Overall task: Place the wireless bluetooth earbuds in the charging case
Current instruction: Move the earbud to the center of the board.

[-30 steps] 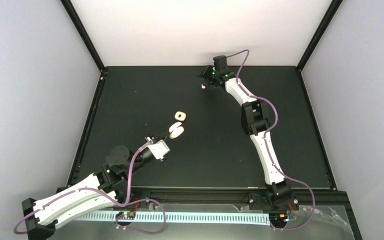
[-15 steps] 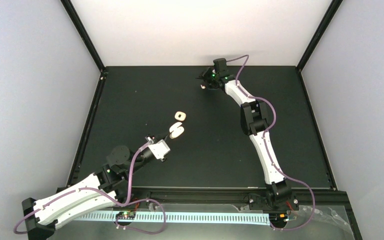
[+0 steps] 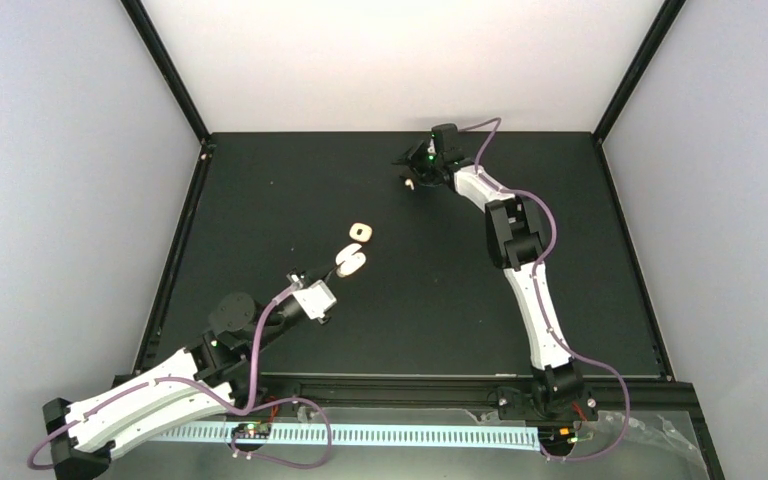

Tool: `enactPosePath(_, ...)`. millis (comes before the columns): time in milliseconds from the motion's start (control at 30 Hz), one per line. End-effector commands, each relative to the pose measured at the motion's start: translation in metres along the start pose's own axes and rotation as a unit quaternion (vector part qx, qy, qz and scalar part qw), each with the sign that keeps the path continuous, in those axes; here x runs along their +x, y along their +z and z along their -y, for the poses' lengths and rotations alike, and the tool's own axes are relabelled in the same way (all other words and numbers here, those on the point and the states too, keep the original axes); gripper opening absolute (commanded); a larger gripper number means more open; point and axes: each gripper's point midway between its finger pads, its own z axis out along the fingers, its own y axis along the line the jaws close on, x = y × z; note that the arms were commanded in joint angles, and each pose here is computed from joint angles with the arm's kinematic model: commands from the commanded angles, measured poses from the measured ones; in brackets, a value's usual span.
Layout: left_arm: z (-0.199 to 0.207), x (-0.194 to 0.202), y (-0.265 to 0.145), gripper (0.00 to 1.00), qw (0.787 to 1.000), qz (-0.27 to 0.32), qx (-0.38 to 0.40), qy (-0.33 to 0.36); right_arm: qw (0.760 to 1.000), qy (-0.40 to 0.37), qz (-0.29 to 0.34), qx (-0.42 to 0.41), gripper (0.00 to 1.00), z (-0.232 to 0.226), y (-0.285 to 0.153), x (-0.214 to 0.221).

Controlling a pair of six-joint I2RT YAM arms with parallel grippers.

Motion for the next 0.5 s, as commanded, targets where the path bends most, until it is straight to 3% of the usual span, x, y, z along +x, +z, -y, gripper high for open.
enactPosePath(0, -0.010, -0.014, -0.004, 0.02, 1.000, 0.017, -0.015, 0.003, 0.998, 0.025, -0.029, 0.042, 0.45, 0.028, -0.009, 0.018)
enactPosePath(467, -0.011, -0.023, -0.011, 0.02, 0.999, 0.037, -0.013, -0.005, 0.998, 0.027, -0.052, 0.036, 0.42, 0.046, -0.065, 0.063)
